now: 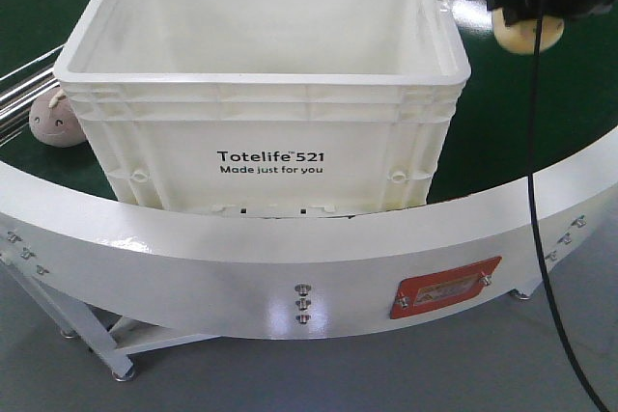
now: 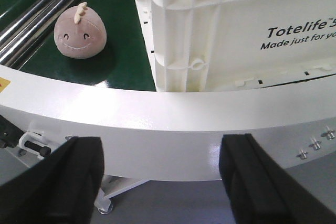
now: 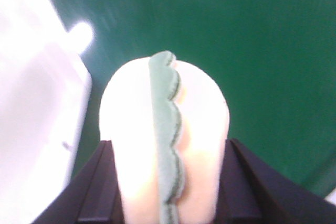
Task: Place moving items into box and shelve
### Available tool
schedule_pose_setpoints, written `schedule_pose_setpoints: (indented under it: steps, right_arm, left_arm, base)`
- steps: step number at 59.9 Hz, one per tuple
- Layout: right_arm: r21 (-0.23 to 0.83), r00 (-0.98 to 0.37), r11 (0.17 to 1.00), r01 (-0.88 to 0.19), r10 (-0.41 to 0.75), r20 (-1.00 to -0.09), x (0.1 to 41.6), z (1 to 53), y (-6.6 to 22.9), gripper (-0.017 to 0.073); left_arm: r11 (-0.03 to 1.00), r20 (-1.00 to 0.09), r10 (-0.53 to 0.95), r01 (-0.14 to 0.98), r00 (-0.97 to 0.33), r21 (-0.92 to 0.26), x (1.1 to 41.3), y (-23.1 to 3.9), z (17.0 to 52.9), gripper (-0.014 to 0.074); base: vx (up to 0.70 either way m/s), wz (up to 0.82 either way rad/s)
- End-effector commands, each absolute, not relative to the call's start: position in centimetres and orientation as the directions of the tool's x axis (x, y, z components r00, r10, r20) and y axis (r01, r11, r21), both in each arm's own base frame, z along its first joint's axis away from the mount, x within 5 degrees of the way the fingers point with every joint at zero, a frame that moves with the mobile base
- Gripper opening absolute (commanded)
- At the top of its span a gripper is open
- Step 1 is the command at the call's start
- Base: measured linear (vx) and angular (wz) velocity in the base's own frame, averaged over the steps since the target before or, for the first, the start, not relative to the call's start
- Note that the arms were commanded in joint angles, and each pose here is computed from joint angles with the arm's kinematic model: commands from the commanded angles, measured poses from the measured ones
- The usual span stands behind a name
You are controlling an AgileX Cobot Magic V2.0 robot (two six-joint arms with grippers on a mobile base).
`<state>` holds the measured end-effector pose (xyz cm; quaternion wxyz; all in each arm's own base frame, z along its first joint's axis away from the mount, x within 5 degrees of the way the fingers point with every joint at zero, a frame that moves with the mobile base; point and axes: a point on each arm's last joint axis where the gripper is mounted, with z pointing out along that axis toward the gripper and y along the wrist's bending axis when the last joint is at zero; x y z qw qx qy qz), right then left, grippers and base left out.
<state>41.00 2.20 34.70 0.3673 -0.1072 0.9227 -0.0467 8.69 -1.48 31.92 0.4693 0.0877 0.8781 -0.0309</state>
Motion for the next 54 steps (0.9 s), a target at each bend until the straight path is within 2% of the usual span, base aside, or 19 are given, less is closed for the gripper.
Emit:
schedule_pose_setpoints:
  steps: [1,13,26,32,37,46,54]
  right_arm:
    - [-0.196,-0.516,0.963,-0.186,-0.265,-0.815,38.9,41.3,4.2,0.0349]
    - [-0.206,-0.321,0.925,-0.320,-0.310,-0.895,37.0,44.2,10.5,0.0349]
    - [-0.208,-0.266,0.861,-0.465,-0.360,-0.894,36.7,42.4,17.1,0.0354]
    - [-0.206,-0.276,0.837,-0.507,-0.384,-0.881,37.0,40.8,19.2,0.0403]
    - [-0.203,-0.295,0.827,-0.525,-0.400,-0.868,37.5,39.5,20.2,0.0491]
    - [-0.193,-0.315,0.831,-0.522,-0.398,-0.862,38.0,38.7,20.4,0.0670]
    - [-0.204,-0.297,0.832,-0.516,-0.397,-0.868,37.4,39.7,20.0,0.0715]
  left_arm:
    - [0.982,-0.873,0.116,0.188,-0.474,0.029,9.1,-1.6,33.2,0.0559]
    - [0.982,-0.874,0.116,0.188,-0.472,0.029,9.1,-1.6,33.2,0.0559]
    - [0.982,-0.875,0.116,0.188,-0.471,0.029,9.2,-1.6,33.2,0.0559]
    - [0.982,-0.875,0.116,0.188,-0.471,0.029,9.2,-1.6,33.2,0.0559]
    - [0.982,-0.875,0.116,0.188,-0.471,0.029,9.2,-1.6,33.2,0.0559]
    - [0.982,-0.875,0.116,0.188,-0.471,0.029,9.2,-1.6,33.2,0.0559]
    - [0.982,-0.875,0.116,0.188,-0.471,0.029,9.2,-1.6,33.2,0.0559]
  base:
    - [0.00,0.00]
    - [0.00,0.00]
    - [0.00,0.00]
    - [0.00,0.00]
    - [0.00,0.00]
    - [0.00,0.00]
    - [0.00,0.00]
